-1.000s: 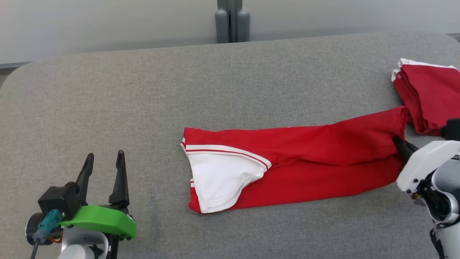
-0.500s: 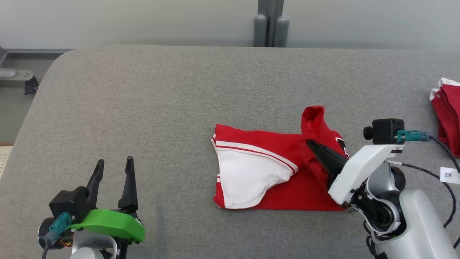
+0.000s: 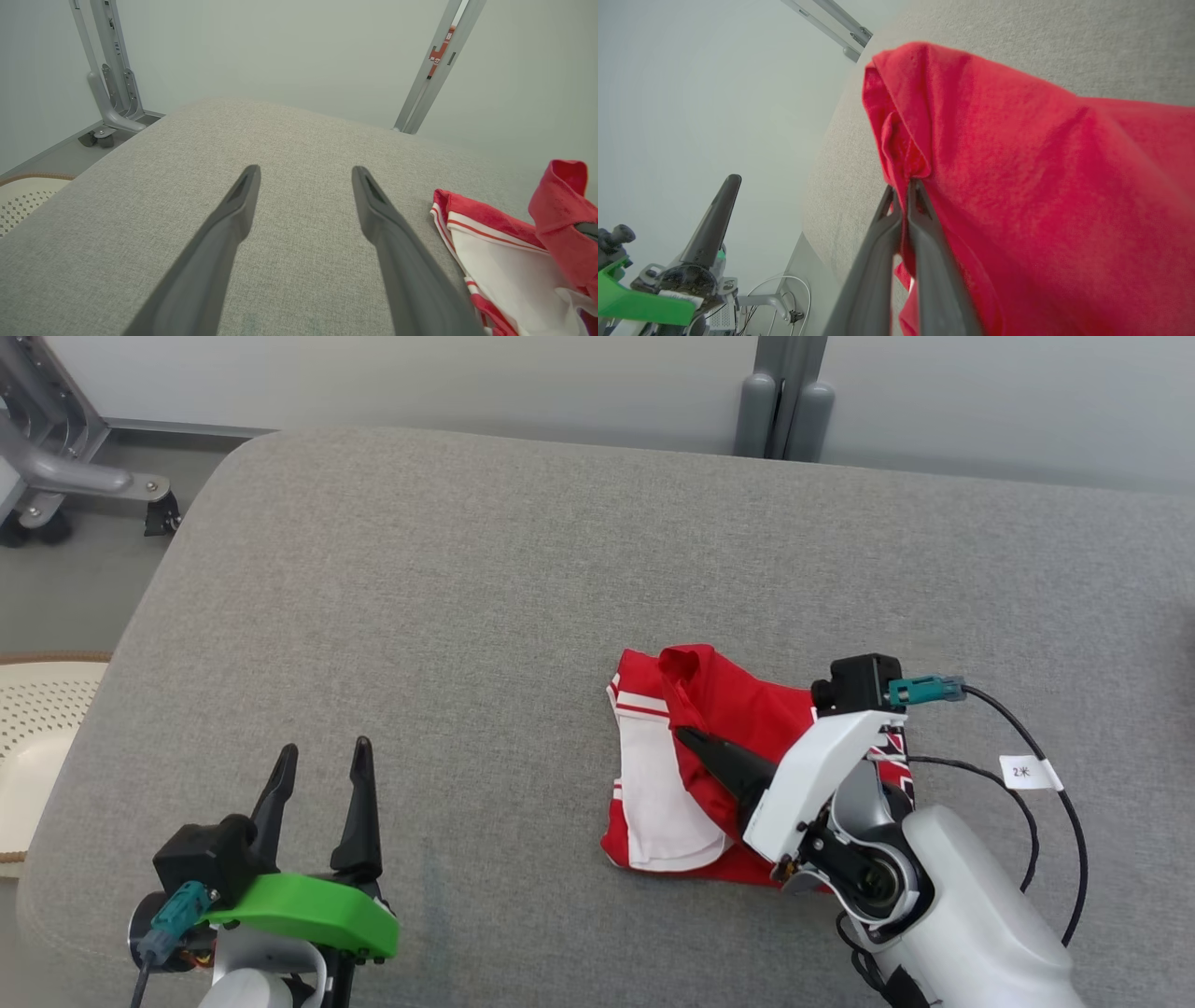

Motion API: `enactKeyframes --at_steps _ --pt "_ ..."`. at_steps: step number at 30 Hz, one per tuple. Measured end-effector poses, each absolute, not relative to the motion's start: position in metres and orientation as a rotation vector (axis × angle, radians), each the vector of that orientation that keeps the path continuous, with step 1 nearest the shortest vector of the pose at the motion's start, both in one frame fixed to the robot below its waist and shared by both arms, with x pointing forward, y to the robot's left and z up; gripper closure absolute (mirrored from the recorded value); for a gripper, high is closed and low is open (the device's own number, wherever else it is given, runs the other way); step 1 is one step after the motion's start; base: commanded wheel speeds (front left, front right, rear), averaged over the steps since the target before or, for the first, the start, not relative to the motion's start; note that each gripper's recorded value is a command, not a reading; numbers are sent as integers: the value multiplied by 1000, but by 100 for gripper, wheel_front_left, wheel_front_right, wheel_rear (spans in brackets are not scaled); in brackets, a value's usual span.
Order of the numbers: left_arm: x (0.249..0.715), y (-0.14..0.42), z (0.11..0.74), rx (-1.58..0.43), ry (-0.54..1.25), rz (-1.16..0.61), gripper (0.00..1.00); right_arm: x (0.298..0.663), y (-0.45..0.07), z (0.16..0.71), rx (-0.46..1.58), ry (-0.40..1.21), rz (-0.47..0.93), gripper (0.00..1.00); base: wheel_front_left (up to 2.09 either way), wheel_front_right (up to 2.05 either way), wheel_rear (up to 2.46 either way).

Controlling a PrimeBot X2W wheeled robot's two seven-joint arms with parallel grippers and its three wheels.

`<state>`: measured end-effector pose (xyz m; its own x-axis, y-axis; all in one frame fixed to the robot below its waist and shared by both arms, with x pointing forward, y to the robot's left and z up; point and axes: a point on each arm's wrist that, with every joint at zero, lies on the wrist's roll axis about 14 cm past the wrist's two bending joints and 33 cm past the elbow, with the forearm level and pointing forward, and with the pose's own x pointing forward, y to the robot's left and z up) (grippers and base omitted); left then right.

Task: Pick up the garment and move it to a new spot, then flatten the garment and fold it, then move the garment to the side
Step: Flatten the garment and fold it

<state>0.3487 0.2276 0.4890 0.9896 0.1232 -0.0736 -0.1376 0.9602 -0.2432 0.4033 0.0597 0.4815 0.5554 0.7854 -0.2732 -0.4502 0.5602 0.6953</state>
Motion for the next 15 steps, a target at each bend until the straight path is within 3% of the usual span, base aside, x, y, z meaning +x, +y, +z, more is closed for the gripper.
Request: enactKeyframes --at_steps 6,8,9,15 --pt "349 230 487 -259 56 142 0 413 76 470 614 648 788 100 0 0 0" --pt "349 230 486 -261 59 145 0 414 81 466 621 666 788 60 0 0 0" --pt "349 230 485 -262 61 145 0 415 82 464 626 669 784 0 0 0 0" --pt "350 231 482 -269 63 151 0 424 91 473 626 630 794 0 0 0 0"
